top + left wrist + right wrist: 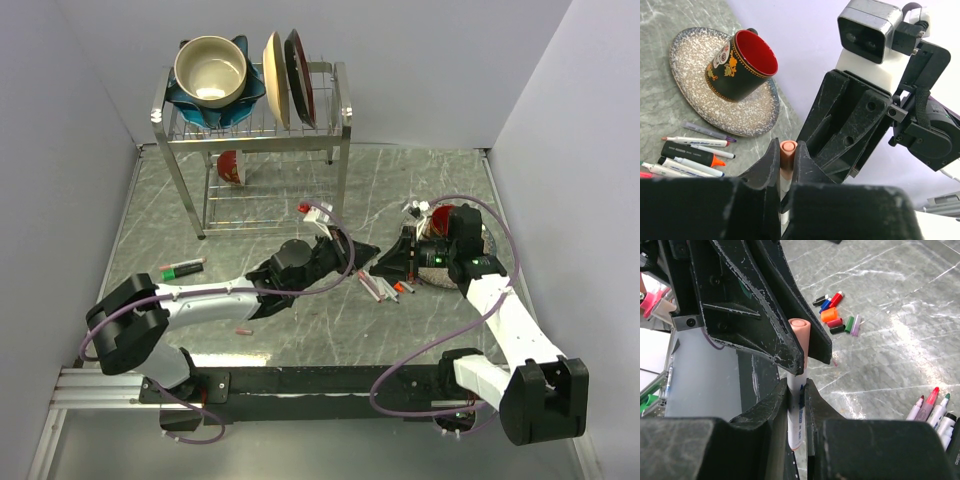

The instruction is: Open the pen caps

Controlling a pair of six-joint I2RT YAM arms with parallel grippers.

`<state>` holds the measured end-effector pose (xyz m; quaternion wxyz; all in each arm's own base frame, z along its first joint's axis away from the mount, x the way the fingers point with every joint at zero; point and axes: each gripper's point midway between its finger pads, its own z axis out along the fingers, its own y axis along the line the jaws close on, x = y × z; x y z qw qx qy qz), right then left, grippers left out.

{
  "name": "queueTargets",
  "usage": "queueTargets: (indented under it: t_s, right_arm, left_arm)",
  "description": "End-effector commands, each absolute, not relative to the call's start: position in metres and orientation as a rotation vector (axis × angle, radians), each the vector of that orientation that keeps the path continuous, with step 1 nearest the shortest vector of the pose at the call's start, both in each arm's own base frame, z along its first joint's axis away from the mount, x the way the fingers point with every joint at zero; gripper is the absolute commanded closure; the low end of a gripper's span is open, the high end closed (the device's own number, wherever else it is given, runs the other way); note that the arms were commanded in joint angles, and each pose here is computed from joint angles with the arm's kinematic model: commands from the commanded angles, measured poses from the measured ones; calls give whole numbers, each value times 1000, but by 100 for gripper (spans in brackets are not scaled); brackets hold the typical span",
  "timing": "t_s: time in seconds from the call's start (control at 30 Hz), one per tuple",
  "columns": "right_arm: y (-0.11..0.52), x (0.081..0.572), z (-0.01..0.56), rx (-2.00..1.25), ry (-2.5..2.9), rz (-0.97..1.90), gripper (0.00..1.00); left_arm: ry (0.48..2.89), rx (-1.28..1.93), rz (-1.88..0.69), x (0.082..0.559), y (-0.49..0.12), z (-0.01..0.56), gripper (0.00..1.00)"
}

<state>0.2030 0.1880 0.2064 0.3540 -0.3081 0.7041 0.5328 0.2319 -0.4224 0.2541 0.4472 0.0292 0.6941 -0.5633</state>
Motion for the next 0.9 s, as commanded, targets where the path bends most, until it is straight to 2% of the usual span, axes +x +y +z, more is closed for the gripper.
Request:
queueTargets:
  t_s: [0.0,0.27,0.6,0.73,0.87]
  right_arm:
    - [189,208,224,-856,1743,1347,100]
    - [190,208,212,-879,1804,1313,100]
    - [198,209,191,-955,1909,1231,100]
    - [194,220,176,-964,1977,1113,100]
    - [160,264,153,-799,2117,744,100]
  left_arm:
    - [1666,6,-1408,240,-422,279,99]
    - [1521,-343,-1224,270,-341,314,99]
    - [1449,-490,-1089,282,-261,320,99]
    - [1452,-522,-1064,279,-236,314,99]
    - [1544,-543,-999,272,-216,284,99]
